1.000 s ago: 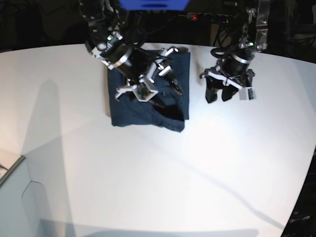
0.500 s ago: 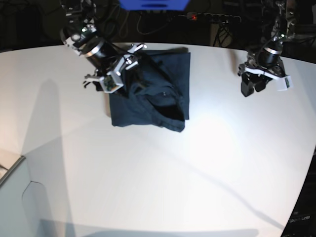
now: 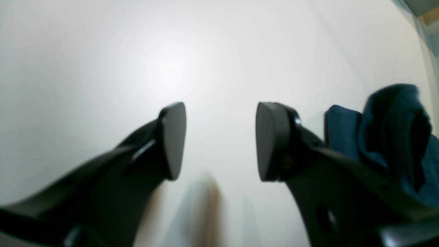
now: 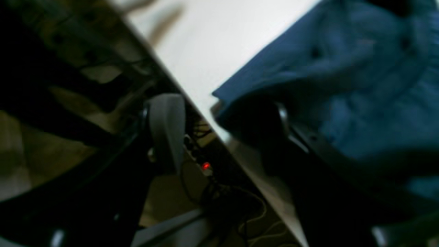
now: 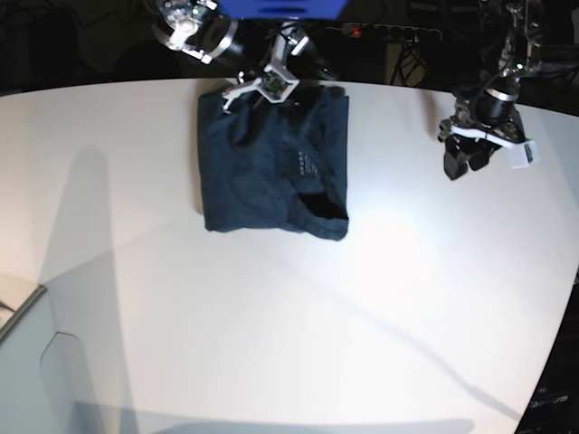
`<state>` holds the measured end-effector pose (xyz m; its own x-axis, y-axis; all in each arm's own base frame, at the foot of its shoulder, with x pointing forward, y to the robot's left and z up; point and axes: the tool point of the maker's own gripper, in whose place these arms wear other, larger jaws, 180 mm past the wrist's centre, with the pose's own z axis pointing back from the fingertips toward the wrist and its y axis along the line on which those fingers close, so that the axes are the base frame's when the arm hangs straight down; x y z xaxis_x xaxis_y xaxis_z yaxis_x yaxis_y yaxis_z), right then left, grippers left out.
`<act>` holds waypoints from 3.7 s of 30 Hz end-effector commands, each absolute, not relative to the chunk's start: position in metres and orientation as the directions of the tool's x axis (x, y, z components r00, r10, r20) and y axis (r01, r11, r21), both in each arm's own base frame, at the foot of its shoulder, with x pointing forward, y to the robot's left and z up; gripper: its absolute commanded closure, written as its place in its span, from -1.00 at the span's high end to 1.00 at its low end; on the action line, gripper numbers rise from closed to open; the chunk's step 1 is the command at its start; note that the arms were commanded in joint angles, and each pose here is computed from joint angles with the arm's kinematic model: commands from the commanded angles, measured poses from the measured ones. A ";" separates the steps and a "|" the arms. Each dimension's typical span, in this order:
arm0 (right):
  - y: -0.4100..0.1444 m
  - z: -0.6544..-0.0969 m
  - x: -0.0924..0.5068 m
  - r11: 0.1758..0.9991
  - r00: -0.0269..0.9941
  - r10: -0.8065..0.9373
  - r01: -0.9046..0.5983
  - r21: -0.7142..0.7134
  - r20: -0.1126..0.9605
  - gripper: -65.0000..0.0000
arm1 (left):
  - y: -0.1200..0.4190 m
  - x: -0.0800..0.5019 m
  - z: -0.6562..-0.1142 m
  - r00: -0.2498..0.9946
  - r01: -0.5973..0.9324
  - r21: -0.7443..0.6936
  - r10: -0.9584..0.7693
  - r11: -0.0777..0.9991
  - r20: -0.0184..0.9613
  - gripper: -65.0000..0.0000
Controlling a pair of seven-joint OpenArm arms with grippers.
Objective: Layout the t-shirt on the table in an organized manner, then fold the t-shirt properly
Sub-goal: 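Press and smooth the folded shirt with the right gripper, then grasp the folded shirt's edge with the left gripper, then drag the folded shirt with the left gripper toward the right gripper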
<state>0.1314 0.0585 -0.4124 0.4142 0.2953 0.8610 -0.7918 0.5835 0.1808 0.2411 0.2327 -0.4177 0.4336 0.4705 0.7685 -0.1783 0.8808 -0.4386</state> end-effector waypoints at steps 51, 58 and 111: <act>-0.093 -0.414 0.238 0.865 0.417 0.260 -0.501 -0.018 0.871 0.05 | 0.115 0.250 -0.377 0.447 0.071 -0.576 0.491 0.814 0.748 0.60; -0.087 -0.377 0.238 0.855 0.331 0.275 -0.514 -0.072 0.903 0.05 | 0.076 0.254 -0.402 0.533 0.116 -0.606 0.466 0.787 0.707 0.60; -0.232 -0.359 0.240 0.978 0.391 0.210 -0.100 -0.185 0.896 0.05 | -0.099 0.365 -0.435 0.293 0.929 -0.053 -0.638 0.367 0.712 -0.99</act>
